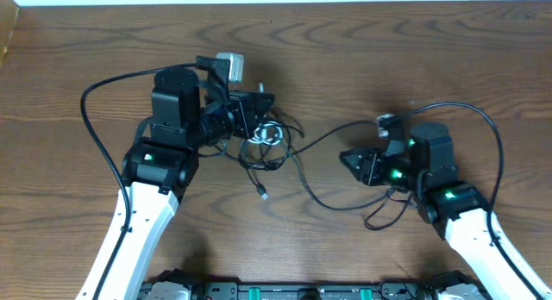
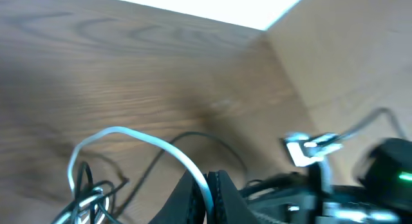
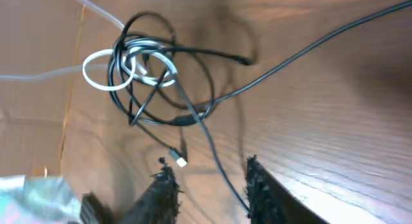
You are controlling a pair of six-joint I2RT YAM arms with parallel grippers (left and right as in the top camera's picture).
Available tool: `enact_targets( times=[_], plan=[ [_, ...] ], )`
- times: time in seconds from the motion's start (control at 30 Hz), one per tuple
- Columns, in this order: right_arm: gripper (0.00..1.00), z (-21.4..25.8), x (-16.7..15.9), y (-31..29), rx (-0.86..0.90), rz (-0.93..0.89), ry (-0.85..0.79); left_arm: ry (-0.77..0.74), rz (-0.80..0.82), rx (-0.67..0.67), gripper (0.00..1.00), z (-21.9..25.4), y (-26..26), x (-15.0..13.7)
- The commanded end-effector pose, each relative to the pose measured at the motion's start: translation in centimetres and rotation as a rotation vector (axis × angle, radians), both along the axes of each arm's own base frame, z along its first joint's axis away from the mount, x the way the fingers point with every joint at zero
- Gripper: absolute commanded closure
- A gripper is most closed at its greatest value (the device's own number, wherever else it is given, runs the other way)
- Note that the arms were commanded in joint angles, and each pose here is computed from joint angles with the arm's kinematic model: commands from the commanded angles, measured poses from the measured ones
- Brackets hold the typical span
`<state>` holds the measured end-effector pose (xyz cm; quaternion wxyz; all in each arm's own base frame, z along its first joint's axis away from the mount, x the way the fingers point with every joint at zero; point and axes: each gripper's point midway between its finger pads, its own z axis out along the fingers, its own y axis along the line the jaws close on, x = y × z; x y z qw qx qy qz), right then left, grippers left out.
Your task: Untangle cables
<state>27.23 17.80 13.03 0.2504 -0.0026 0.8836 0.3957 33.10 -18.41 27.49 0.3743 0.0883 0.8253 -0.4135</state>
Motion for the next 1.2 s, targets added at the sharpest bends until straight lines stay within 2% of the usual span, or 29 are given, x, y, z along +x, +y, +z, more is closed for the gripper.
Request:
enact_targets(
  times=[0.0, 0.17, 0.33, 0.43, 0.57, 0.7, 0.83, 1.03, 1.17],
  plan=[
    [0.6, -0.2, -0.5, 1.3, 0.016, 0.049, 0.012, 0.001, -0.072, -0.084, 0.92, 1.9, -1.1, -1.1],
    [0.57, -0.4, -0.5, 1.7, 0.033, 0.04, 0.041, -0.038, -0.209, -0.156, 0.92, 3.8, -2.4, -2.9],
    [0.57, 0.2, 0.1, 2.0, 0.07, 0.018, 0.04, -0.043, -0.303, -0.197, 0.92, 4.6, -3.1, -4.3],
    [0.59, 0.7, -0.1, 2.4, 0.148, -0.025, 0.125, -0.038, -0.319, -0.205, 0.92, 4.7, -3.2, -4.5],
    [0.58, 2.2, -0.3, 4.0, 0.192, 0.045, 0.066, -0.029, -0.333, -0.215, 0.92, 4.8, -3.4, -4.8],
    [0.56, 2.0, -0.1, 5.3, 0.162, 0.031, 0.027, -0.019, -0.343, -0.219, 0.92, 4.8, -3.7, -5.1],
    [0.53, 0.8, 0.7, 6.0, 0.143, -0.072, 0.069, -0.016, -0.365, -0.22, 0.92, 4.8, -4.4, -5.6],
    [0.47, 1.2, 1.7, 8.5, 0.236, -0.079, 0.069, -0.013, -0.393, -0.22, 0.92, 4.8, -5.1, -6.3],
    [0.43, 0.2, 2.5, 9.2, 0.299, -0.152, 0.164, 0.006, -0.388, -0.229, 0.92, 4.8, -5.2, -6.3]
  ],
)
